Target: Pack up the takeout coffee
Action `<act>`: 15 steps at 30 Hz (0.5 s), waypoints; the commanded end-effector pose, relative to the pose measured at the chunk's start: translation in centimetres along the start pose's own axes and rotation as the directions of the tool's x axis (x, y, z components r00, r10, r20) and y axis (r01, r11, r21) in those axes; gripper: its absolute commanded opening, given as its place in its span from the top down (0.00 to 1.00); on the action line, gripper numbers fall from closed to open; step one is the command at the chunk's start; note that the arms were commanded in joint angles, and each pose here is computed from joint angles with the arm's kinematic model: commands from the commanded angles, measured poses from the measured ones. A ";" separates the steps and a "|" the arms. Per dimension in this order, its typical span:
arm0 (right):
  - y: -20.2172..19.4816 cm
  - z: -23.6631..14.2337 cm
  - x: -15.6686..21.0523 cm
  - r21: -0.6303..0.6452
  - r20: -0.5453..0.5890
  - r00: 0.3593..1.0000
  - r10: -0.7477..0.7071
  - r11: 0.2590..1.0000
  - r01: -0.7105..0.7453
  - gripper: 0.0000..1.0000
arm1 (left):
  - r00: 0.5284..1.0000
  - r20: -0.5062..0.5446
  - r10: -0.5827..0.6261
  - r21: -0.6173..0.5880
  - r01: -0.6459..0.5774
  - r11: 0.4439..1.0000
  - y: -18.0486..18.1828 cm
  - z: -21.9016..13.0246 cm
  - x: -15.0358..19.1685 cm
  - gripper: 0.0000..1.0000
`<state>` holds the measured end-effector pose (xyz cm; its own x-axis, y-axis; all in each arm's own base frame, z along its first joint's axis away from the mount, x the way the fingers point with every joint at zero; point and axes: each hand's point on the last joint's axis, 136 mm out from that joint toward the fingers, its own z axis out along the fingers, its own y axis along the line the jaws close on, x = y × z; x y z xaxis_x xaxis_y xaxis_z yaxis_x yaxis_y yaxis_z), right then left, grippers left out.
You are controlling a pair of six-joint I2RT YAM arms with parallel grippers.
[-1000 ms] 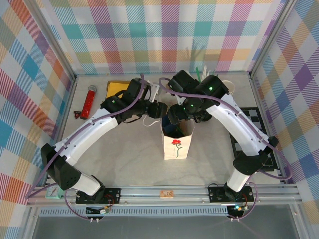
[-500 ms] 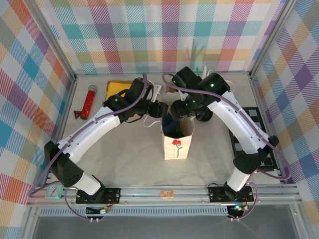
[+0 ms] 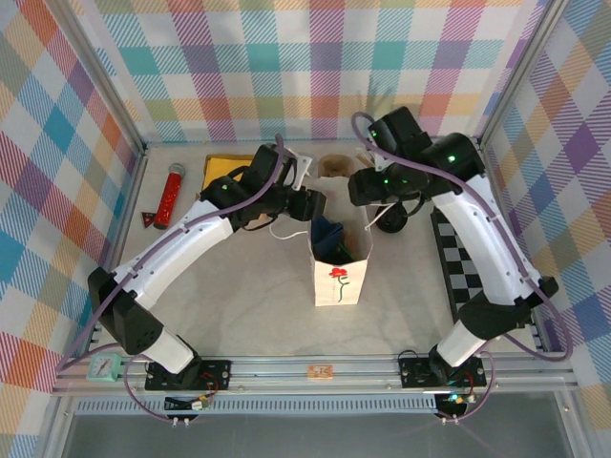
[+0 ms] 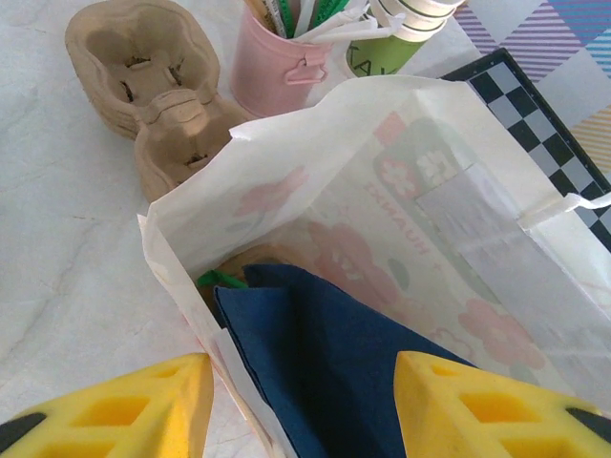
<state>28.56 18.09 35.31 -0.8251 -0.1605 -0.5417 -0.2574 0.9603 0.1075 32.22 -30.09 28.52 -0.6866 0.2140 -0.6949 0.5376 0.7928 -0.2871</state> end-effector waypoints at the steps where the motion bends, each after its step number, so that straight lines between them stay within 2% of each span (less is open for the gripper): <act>1: -0.7 0.0 0.0 -0.008 0.012 1.000 0.013 1.000 -0.013 0.32 | 1.000 -0.021 0.000 -0.002 0.000 1.000 -0.6 0.0 0.2 0.47; 6: -1.2 1.4 0.6 -0.016 -0.019 0.999 0.030 0.999 -0.031 0.32 | 1.000 -0.028 0.000 -0.019 0.000 1.000 -0.2 0.3 0.3 0.51; 15: -0.5 5.1 2.2 -0.070 -0.112 0.993 0.040 0.996 -0.048 0.39 | 1.000 -0.024 -0.001 -0.052 -0.001 0.999 0.3 0.2 0.1 0.67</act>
<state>29.12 17.55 29.93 -0.8893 -0.1458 -0.4335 -0.2290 0.9624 0.1461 32.69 -29.74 27.20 -0.7069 0.2265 -0.6701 0.5102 0.8194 -0.2612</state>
